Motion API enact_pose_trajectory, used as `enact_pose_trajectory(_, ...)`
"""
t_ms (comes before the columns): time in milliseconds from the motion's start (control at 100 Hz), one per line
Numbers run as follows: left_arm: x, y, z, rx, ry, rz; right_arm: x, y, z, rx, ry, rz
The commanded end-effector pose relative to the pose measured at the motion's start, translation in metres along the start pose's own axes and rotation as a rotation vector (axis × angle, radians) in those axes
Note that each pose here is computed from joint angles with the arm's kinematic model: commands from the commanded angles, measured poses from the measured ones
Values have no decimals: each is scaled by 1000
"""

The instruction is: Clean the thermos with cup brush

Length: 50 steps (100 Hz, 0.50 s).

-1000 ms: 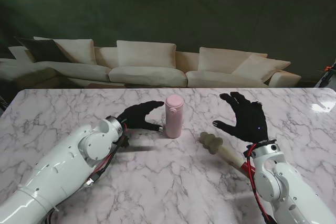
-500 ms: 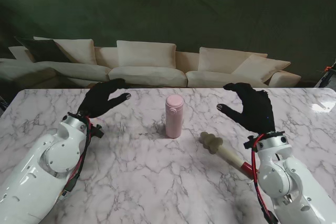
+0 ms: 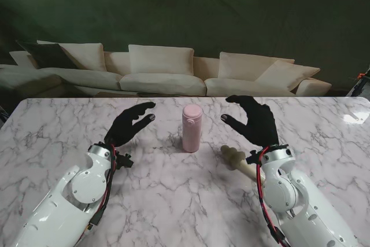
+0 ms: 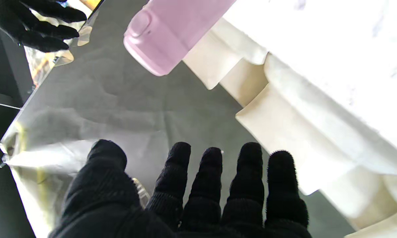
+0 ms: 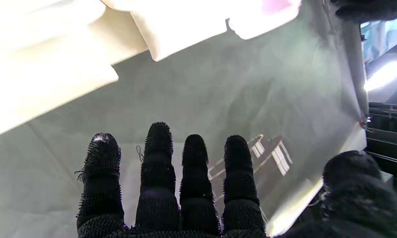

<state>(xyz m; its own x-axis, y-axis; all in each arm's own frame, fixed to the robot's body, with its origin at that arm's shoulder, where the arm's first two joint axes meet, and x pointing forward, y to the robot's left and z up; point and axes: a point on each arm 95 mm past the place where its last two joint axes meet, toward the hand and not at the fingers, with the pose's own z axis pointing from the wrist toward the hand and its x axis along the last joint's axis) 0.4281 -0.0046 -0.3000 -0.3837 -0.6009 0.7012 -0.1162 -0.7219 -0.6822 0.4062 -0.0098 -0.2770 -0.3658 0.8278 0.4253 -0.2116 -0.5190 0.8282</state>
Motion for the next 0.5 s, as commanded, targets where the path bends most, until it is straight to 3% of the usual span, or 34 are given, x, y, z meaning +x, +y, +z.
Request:
enact_pose_trajectory(0, -7, 8, -9, -37, -16, -15, -4, -12, -7, 28, -32, 33)
enact_pose_trajectory(210, -8, 3, -19, -75, -19, 53, -5, -19, -14, 46, -24, 57)
enact_pose_trajectory(490, -11, -4, -25, -61, -17, 74, 3, -18, -11, 70, -7, 72)
